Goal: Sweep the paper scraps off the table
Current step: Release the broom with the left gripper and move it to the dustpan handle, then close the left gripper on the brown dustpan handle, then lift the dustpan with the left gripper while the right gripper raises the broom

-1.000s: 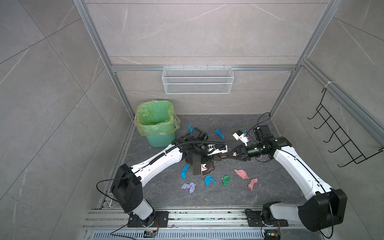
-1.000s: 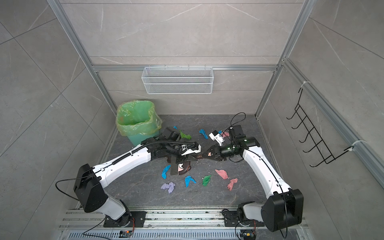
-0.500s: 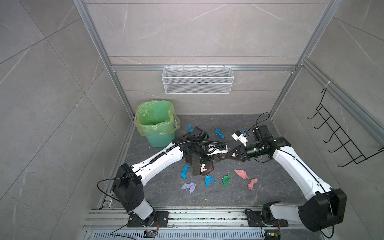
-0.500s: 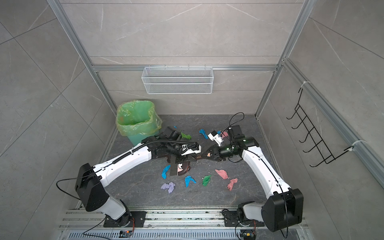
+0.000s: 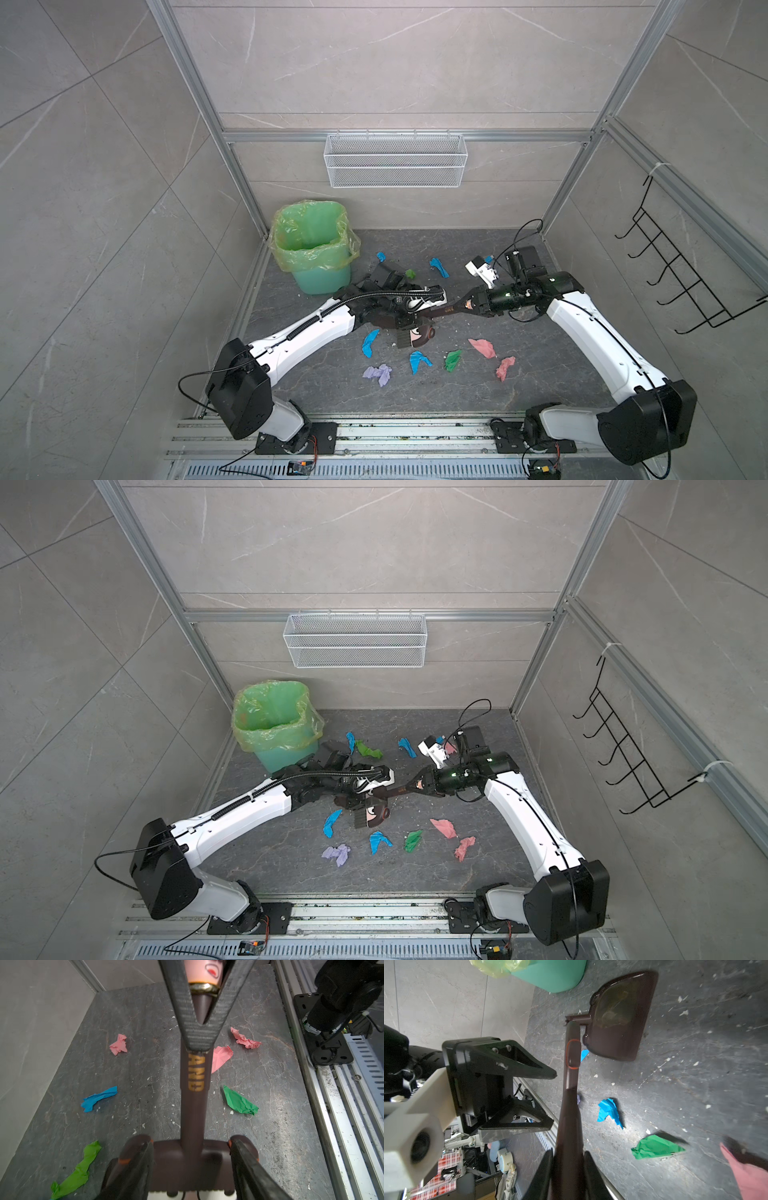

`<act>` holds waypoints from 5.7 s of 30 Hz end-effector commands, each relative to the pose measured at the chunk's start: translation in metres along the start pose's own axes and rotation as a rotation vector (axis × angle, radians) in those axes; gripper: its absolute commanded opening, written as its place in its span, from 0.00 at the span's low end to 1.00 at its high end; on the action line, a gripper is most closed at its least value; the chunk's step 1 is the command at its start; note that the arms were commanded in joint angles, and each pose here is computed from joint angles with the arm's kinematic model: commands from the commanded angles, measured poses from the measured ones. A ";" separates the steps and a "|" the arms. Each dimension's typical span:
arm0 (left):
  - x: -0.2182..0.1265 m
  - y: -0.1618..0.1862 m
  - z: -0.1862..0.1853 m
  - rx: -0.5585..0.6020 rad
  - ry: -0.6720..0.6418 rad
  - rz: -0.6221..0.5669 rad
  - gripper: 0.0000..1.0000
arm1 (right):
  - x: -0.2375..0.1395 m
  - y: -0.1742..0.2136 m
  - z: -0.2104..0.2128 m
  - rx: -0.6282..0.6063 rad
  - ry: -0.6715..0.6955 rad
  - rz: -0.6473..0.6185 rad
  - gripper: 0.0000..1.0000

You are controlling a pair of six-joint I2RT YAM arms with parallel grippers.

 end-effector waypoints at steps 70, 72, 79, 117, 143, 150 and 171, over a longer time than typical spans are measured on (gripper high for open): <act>-0.047 0.264 0.025 -0.602 -0.087 0.545 0.55 | -0.035 -0.034 0.006 -0.144 0.143 -0.264 0.00; -0.049 0.260 0.029 -0.573 -0.102 0.527 0.55 | -0.035 -0.034 0.006 -0.144 0.139 -0.263 0.00; -0.046 0.268 0.028 -0.520 -0.090 0.557 0.58 | -0.031 -0.035 0.004 -0.139 0.122 -0.260 0.00; -0.024 0.273 -0.015 -0.611 0.042 0.586 0.51 | -0.033 -0.028 -0.003 -0.142 0.116 -0.267 0.00; -0.012 0.260 -0.041 -0.637 -0.053 0.493 0.38 | -0.039 -0.037 -0.005 -0.124 0.162 -0.296 0.00; -0.009 0.266 -0.043 -0.646 -0.025 0.528 0.30 | -0.041 -0.037 -0.007 -0.125 0.188 -0.303 0.00; -0.030 0.222 -0.012 -0.543 -0.066 0.632 0.13 | -0.080 -0.049 -0.030 -0.112 0.533 -0.408 0.00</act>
Point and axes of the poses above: each gripper's point midway between its finger pads, its own x axis out along the fingers, its own z axis along the line the jaws close on, y = z × x, the point moved 3 cm from there along -x, back along the fingers, and after that the axes turned 14 degrees about x, right-handed, at the moved point
